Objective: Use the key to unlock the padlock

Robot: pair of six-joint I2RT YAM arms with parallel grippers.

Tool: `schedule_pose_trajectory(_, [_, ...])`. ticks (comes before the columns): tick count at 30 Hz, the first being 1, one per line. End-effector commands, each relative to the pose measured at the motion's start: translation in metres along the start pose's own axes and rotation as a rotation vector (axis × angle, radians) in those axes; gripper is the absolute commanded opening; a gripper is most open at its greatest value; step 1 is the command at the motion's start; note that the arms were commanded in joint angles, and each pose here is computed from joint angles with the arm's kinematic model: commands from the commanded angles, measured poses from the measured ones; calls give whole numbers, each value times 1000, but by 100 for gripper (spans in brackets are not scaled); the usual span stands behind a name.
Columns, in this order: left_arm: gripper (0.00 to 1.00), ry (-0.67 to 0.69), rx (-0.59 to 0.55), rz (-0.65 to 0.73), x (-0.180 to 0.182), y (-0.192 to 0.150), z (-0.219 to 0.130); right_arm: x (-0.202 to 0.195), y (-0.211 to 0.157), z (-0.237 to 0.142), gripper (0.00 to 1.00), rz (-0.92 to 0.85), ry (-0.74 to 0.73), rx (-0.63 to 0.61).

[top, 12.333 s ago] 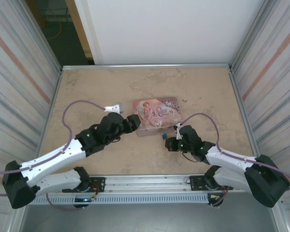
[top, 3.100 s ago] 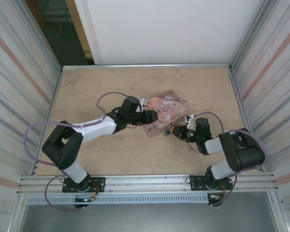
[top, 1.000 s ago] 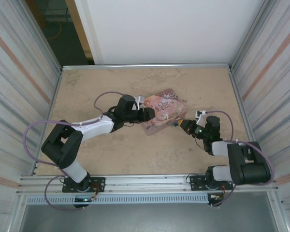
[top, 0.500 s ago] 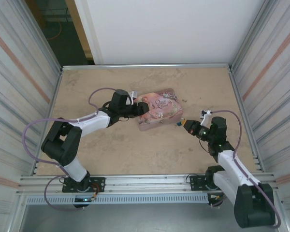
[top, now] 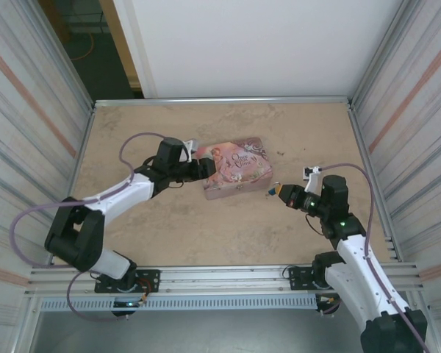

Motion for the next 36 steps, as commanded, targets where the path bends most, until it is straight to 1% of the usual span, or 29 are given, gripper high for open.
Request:
schedule_pose_trajectory(1, [63, 63, -45, 74, 1, 1, -27, 12, 0, -7, 0, -56, -39, 4])
schedule_pose_trajectory(5, [64, 105, -103, 103, 3, -1, -56, 19, 0, -6, 0, -75, -92, 34])
schedule_pose_trajectory(11, [71, 157, -204, 130, 6, -12, -104, 36, -1, -1, 0, -133, -105, 74])
schedule_pose_trajectory(13, [75, 170, -238, 130, 7, -16, -118, 42, -2, 0, 0, -159, -113, 101])
schedule_pose_trajectory(17, [85, 186, -297, 122, 9, -17, -136, 51, -6, 2, 0, -207, -148, 163])
schedule_pose_trajectory(19, [87, 190, -315, 123, 11, -16, -141, 53, -8, 2, 0, -216, -168, 181])
schedule_pose_trajectory(21, [88, 182, -327, 137, 10, -14, -144, 55, -12, 2, 0, -220, -174, 206])
schedule_pose_trajectory(25, [89, 196, -346, 197, 5, -8, -157, 56, -19, 2, 0, -225, -207, 258])
schedule_pose_trajectory(28, [91, 219, -409, 270, -2, -4, -170, 52, -23, 3, 0, -228, -247, 291])
schedule_pose_trajectory(32, [97, 222, -487, 396, -13, -2, -185, 48, -28, 7, 0, -222, -267, 333])
schedule_pose_trajectory(36, [99, 241, -496, 477, -17, -3, -193, 45, -32, 12, 0, -226, -304, 368])
Point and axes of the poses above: each hand's point on the last joint's axis, 136 mm out from that joint toward the fingers, its own z axis out along the fingers, its own x axis along the line the jaws close on, y = z × x, the point moved 9 cm from there along -z, back along the fingers, and after that the axes turned 15 degrees about z, right-handed, at the moved point
